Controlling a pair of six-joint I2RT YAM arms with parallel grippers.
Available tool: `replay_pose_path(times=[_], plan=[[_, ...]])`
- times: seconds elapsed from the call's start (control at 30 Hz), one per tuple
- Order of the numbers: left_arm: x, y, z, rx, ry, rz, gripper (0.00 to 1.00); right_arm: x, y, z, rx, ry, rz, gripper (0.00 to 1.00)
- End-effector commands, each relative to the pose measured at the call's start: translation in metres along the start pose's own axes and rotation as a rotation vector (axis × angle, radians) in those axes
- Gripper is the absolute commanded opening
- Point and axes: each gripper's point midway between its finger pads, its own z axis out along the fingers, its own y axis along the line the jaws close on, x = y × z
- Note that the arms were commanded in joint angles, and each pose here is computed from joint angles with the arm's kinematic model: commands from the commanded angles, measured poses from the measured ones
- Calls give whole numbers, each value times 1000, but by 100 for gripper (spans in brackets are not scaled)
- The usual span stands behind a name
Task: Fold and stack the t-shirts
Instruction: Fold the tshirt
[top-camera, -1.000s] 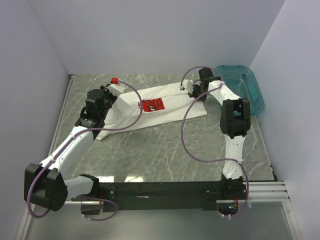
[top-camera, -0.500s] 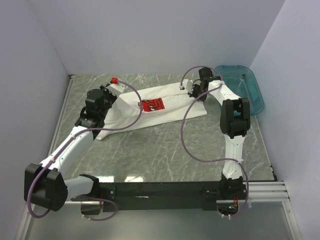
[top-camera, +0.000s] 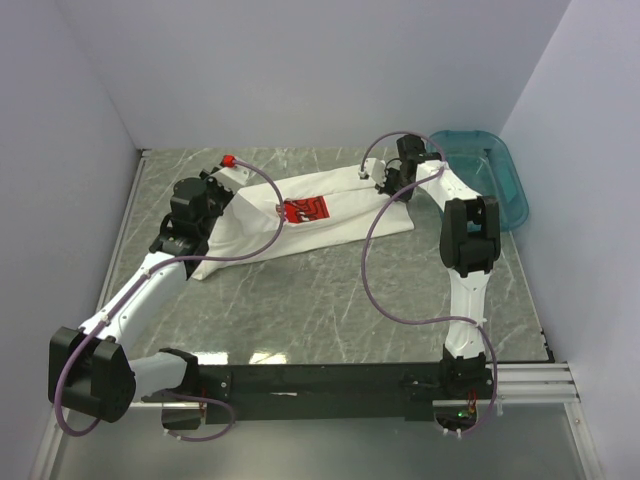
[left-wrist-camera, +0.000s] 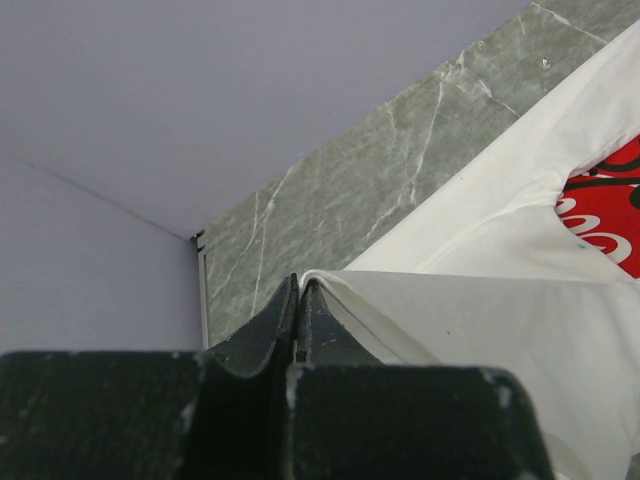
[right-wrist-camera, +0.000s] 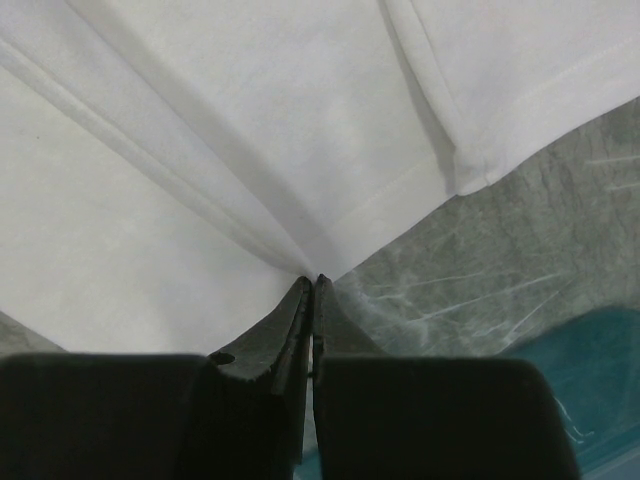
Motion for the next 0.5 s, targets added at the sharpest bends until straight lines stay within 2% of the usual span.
replay_pose_path(times=[0.0,0.07,0.1,0.13,0.17,0.33,0.47], plan=[[-24,12,0,-25,-74,-24,0,-10,-16,-2,50,-6,-9,3],[-25,13,1,-25,-74,-22,0,-9,-17,-3,58,-8,3,23],[-24,12,2,-22,-72,-22,0,-12,-21,-3,79,-13,7,36],[-25,12,3,-20,-73,-25,0,-13,-22,-4,88,-15,18,43],[-24,11,4,-17,-70,-22,0,-14,-24,-4,99,-20,41,46],[-25,9,9,-10,-67,-23,0,-32,-55,-24,257,-73,163,47],[-27,11,13,-14,-68,-19,0,-48,-61,-44,279,-143,219,46]])
